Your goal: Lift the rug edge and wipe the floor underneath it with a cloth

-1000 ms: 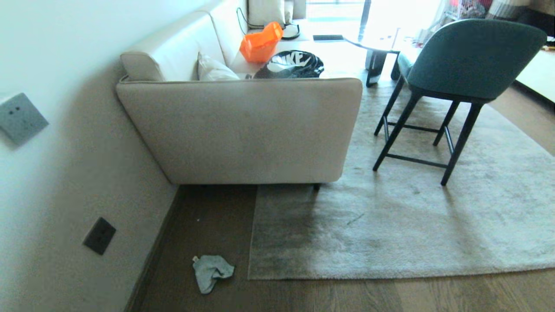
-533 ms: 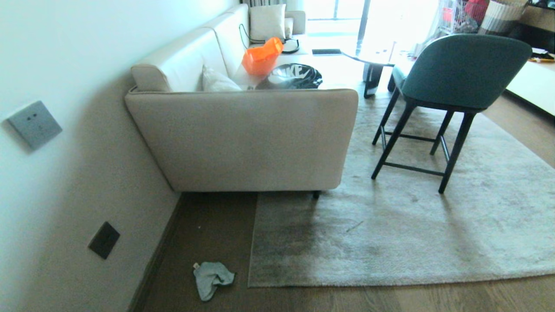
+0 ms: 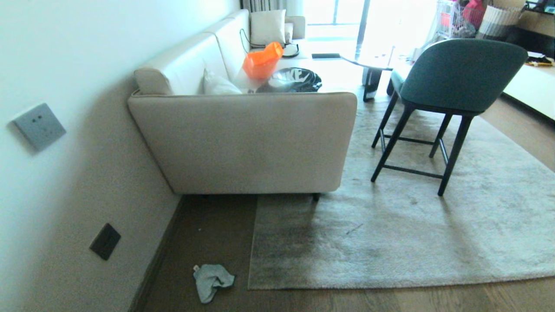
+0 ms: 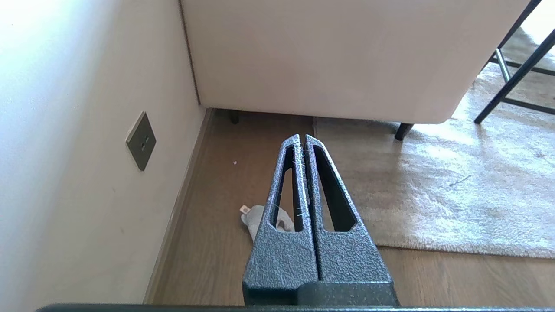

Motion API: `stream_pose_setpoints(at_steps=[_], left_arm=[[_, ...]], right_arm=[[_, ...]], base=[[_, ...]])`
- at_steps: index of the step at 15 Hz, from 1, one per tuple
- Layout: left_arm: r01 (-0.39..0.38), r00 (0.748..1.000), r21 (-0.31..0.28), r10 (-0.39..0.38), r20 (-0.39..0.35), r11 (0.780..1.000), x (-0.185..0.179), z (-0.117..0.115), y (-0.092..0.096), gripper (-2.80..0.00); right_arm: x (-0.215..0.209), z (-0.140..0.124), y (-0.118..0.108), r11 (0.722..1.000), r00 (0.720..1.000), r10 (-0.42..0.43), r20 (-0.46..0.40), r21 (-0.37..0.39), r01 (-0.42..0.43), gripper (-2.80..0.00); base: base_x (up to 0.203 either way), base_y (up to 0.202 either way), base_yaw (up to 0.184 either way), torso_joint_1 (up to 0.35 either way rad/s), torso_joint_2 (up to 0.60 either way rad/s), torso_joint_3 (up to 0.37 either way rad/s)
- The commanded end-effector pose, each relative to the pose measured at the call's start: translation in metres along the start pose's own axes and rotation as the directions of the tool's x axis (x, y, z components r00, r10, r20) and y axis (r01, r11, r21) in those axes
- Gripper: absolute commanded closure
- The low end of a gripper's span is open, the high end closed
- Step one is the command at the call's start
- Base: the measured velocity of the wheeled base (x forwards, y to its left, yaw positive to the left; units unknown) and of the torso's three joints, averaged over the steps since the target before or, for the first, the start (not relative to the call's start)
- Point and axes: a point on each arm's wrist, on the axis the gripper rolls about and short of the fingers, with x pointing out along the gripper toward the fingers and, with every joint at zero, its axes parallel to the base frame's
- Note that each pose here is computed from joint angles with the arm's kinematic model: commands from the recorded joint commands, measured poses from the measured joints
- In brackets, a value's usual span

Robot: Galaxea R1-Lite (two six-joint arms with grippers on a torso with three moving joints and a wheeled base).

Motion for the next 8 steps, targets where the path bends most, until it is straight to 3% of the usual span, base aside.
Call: stream_pose_setpoints(at_steps=[1, 8], left_arm=[[-0.001, 1.0, -0.001, 0.001, 0.001, 1.0, 0.0, 0.0001, 0.0, 0.0], [-0.001, 1.0, -0.001, 0.001, 0.001, 1.0, 0.0, 0.0001, 0.0, 0.0]], right_arm=[[0.0001, 0.0, 0.0, 1.0, 1.0, 0.0, -0.001, 0.001, 0.0, 0.0], [0.0001, 0.0002, 0.0, 1.0, 1.0, 0.0, 0.0, -0.003, 0.0, 0.0]], base=[[0.0, 0.0, 0.0, 0.0, 0.0, 0.0], [0.0, 0.0, 0.0, 0.0, 0.0, 0.0]])
